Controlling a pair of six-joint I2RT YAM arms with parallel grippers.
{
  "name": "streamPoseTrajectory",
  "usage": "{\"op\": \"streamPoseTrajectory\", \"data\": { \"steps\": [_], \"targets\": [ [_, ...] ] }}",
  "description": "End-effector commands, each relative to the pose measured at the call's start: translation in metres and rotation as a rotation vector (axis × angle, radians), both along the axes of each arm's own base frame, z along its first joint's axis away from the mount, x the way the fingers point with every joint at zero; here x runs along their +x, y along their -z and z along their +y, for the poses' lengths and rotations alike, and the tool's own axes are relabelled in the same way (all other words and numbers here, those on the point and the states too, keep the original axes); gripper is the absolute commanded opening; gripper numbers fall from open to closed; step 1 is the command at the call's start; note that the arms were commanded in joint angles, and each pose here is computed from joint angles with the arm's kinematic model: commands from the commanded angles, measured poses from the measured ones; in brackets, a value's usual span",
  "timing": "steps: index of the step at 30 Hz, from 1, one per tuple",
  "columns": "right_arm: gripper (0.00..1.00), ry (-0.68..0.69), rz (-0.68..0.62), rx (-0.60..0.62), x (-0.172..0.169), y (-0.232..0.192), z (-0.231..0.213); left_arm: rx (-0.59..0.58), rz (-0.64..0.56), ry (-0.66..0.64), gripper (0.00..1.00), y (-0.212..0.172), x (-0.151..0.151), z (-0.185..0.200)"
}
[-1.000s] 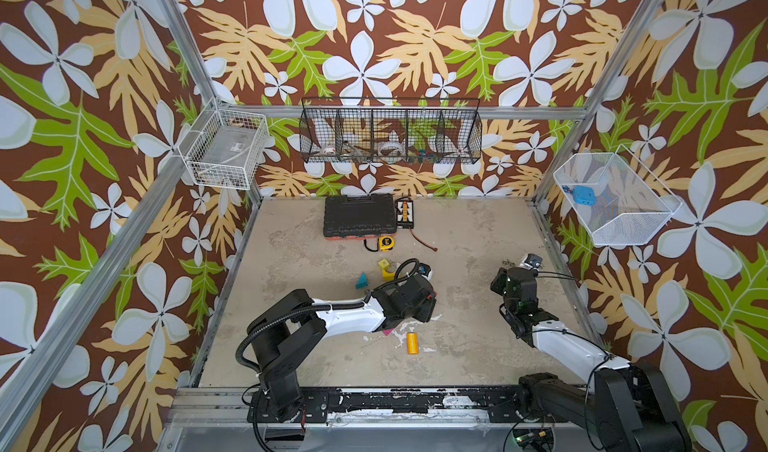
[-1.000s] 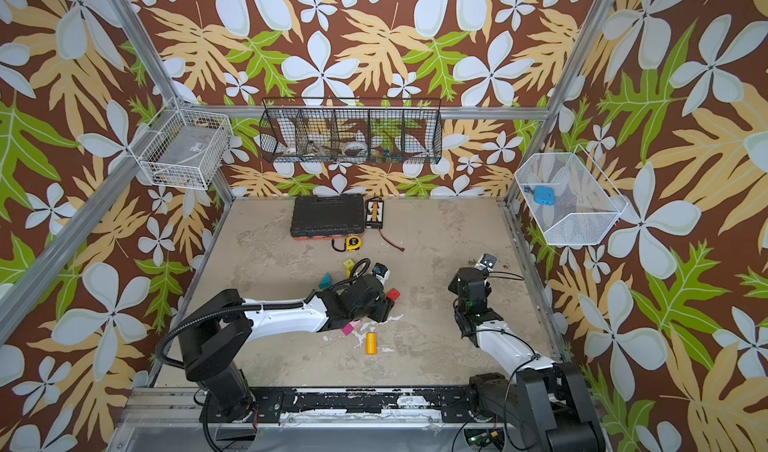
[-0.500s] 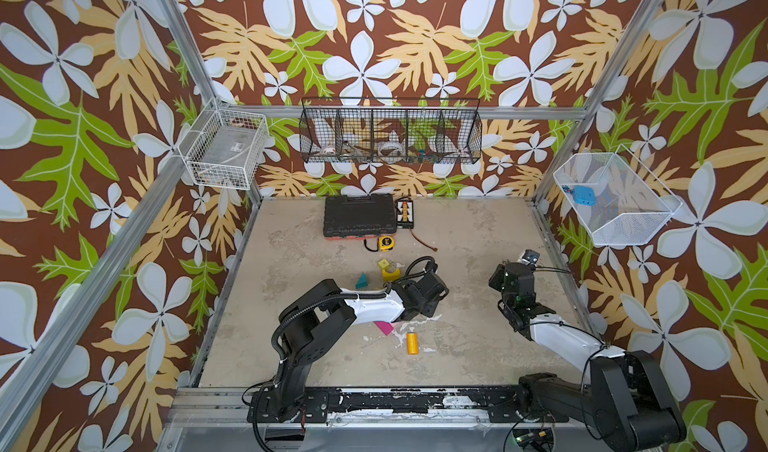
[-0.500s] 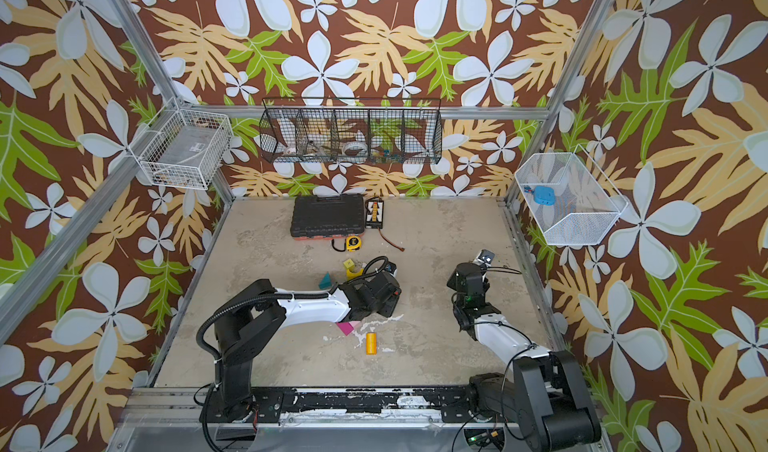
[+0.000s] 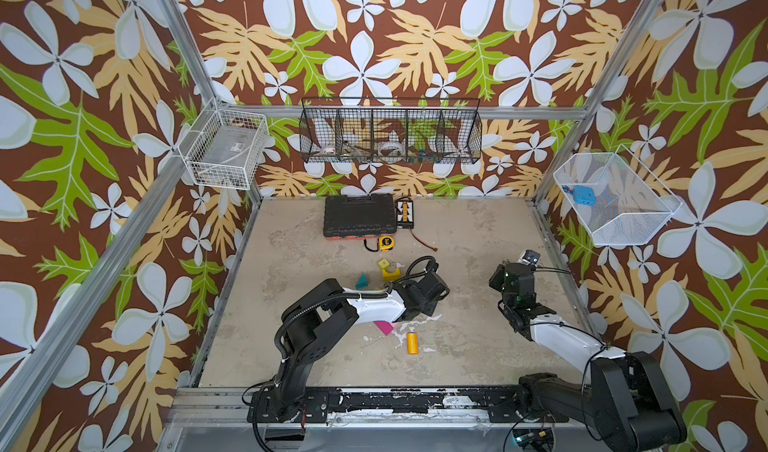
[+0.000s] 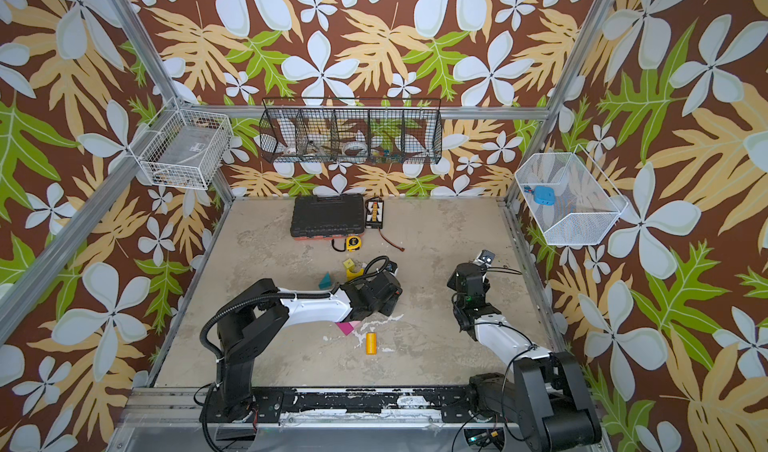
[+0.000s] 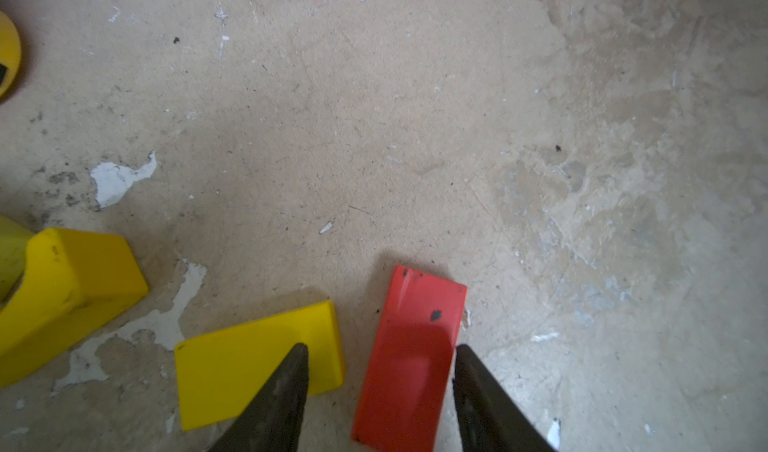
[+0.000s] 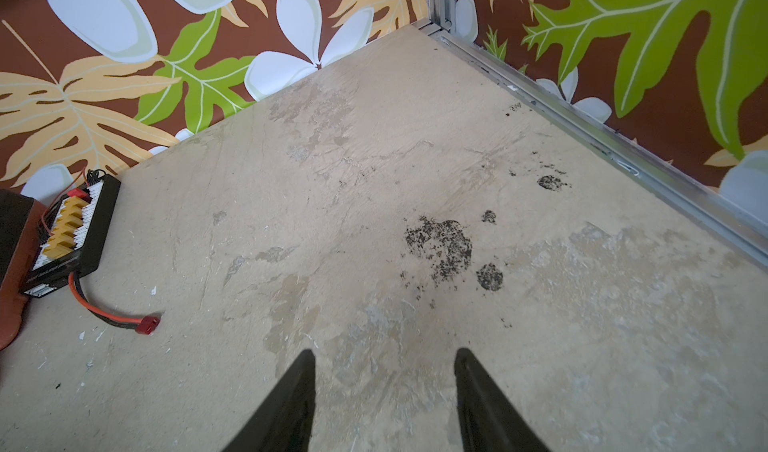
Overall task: Build the wood block tower
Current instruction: 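Lower the left gripper over the flat red block and grasp it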
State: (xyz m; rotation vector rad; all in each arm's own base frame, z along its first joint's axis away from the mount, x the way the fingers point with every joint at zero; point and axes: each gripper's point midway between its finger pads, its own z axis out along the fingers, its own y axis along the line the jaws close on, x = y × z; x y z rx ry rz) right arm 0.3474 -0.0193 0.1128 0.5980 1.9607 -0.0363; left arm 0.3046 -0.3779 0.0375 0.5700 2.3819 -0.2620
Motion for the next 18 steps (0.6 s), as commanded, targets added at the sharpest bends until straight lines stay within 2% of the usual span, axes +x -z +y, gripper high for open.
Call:
{"op": "streamPoseTrajectory", "data": {
  "steps": [1,7,13,18],
  "targets": [
    [0.54,0.013,-0.005,-0.006,0.0,-0.002,-0.002,0.025,0.08,0.04,0.57,0.014,-0.02,0.003],
    [0.55,0.015,-0.016,-0.005,-0.002,-0.003,-0.003,0.031,0.082,0.051,0.55,0.014,-0.032,-0.002],
    [0.53,0.001,-0.006,-0.006,0.0,-0.002,-0.001,0.047,0.091,0.036,0.53,0.023,-0.032,0.0],
    [0.55,0.012,-0.018,-0.004,-0.003,-0.003,-0.003,0.047,0.097,0.022,0.51,0.025,-0.034,0.003]
  ]
}}
